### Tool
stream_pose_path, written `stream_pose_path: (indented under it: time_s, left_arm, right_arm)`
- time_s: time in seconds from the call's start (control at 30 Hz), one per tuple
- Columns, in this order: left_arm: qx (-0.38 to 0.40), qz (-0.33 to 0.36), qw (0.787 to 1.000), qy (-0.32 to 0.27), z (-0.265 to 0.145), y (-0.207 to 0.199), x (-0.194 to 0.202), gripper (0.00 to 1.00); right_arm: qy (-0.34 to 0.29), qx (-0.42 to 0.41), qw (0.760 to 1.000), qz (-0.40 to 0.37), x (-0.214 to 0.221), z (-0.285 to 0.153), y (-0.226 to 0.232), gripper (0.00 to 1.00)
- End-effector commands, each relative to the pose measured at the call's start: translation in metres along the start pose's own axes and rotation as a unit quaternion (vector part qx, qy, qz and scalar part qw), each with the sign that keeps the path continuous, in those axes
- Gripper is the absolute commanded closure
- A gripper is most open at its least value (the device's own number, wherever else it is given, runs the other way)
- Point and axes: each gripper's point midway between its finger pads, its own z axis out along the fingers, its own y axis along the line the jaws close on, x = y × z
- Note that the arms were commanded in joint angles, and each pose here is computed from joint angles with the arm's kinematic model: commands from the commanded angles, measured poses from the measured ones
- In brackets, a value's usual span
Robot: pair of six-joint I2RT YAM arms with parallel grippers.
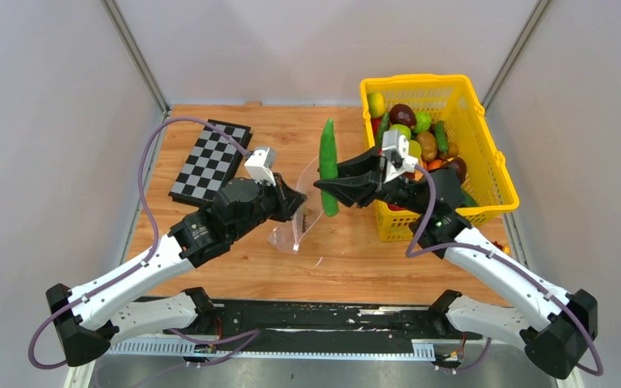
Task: Place the food in the zip-top bag and seal the zipper
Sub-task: Place the fake vegetable in the zipper food storage bag.
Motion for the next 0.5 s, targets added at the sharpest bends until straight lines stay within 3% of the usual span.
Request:
stream_pose_path:
  time_s: [0.0, 0.2, 0.37, 0.47]
  left_arm:
    - [0.058, -0.024, 0.998, -0.017, -0.005, -0.029, -0.018, 1.0]
    - [0.088, -0.036, 0.995, -0.011, -0.012, -0.042, -0.02, 1.0]
    - [0.124, -0.038, 0.992, -0.013, -0.024, -0.057, -0.028, 1.0]
    - [0.122, -0.04, 0.991, -0.029, -0.033, -0.056, -0.037, 1.0]
  right_arm:
    - [-0.068, -0.017, 0.993, -0.093, -0.023, 0.022, 0.004, 1.0]
    - [-0.086, -0.043, 0.988, -0.121, -0.02, 0.032, 0.011, 1.0]
    - [-0.02, -0.018, 0.983, -0.18, 0.023, 0.032, -0.012, 0.99]
    - [0.014, -0.01, 0.976, -0.216, 0.044, 0.022, -0.018, 0.92]
